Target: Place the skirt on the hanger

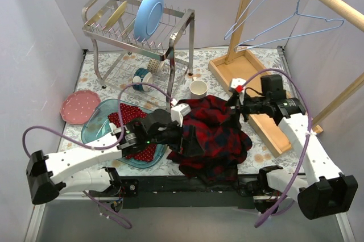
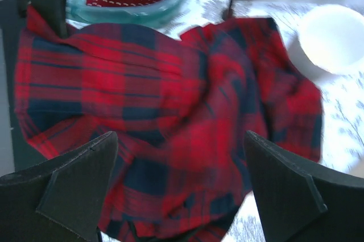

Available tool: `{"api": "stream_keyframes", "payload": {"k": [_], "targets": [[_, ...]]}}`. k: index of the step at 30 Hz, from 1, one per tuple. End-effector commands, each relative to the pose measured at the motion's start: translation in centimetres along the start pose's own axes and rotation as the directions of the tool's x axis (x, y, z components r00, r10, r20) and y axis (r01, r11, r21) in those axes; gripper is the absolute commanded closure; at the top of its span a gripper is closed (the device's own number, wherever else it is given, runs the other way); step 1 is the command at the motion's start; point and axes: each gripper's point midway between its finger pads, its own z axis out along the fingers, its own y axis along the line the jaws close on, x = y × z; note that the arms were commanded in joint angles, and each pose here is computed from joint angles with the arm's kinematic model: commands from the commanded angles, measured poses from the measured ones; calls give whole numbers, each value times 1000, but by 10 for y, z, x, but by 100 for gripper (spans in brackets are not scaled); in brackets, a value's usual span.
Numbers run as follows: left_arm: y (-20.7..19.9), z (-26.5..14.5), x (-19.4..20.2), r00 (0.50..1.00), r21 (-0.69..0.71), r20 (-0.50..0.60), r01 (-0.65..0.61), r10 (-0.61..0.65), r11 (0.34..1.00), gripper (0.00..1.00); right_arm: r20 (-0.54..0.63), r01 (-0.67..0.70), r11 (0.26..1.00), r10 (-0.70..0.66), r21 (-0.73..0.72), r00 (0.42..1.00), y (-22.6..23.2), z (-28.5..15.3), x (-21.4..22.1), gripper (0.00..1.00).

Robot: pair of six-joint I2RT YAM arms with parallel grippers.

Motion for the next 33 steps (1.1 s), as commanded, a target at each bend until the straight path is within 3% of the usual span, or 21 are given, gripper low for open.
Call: {"api": "stream_keyframes", "payload": {"k": [1, 6, 10, 14, 17, 18, 20, 24, 28, 31, 33], "targets": [[37, -24, -26, 989, -193, 146, 21, 7, 981, 2, -103, 24, 999, -21, 27, 994, -5, 22, -20, 2], [51, -25, -21, 987, -222, 158, 69, -34, 972, 2, -265, 50, 989, -11, 142, 964, -44, 50, -4, 3], [64, -8, 16, 992, -241, 4, 120, -122, 963, 2, -343, 56, 977, 18, 206, 939, -64, 61, 17, 6], [73, -10, 40, 980, -262, -52, 172, -192, 950, 2, -384, 10, 988, 50, 152, 922, -51, 67, 43, 20], [77, -19, 39, 977, -308, -35, 188, -209, 933, 2, -394, -20, 994, 61, 108, 917, -36, 66, 54, 59], [80, -22, 36, 978, -329, -17, 191, -208, 925, 2, -396, -17, 994, 58, 105, 916, -34, 64, 57, 82], [84, -29, 34, 979, -371, -3, 190, -206, 909, 2, -372, 15, 992, 33, 126, 928, -33, 57, 49, 96], [82, -45, 12, 985, -421, 58, 170, -161, 891, 2, -260, 98, 966, -33, 241, 965, -46, 30, 6, 99], [82, -53, 13, 989, -442, 32, 145, -146, 885, 2, -85, 157, 921, -135, 357, 987, -54, -15, -67, 99], [82, -52, 15, 989, -438, 26, 142, -145, 888, 2, -31, 173, 927, -172, 334, 985, -43, -27, -87, 99], [81, -52, 18, 988, -431, 18, 144, -151, 891, 2, -43, 165, 938, -159, 305, 986, -35, -24, -75, 99]]}}
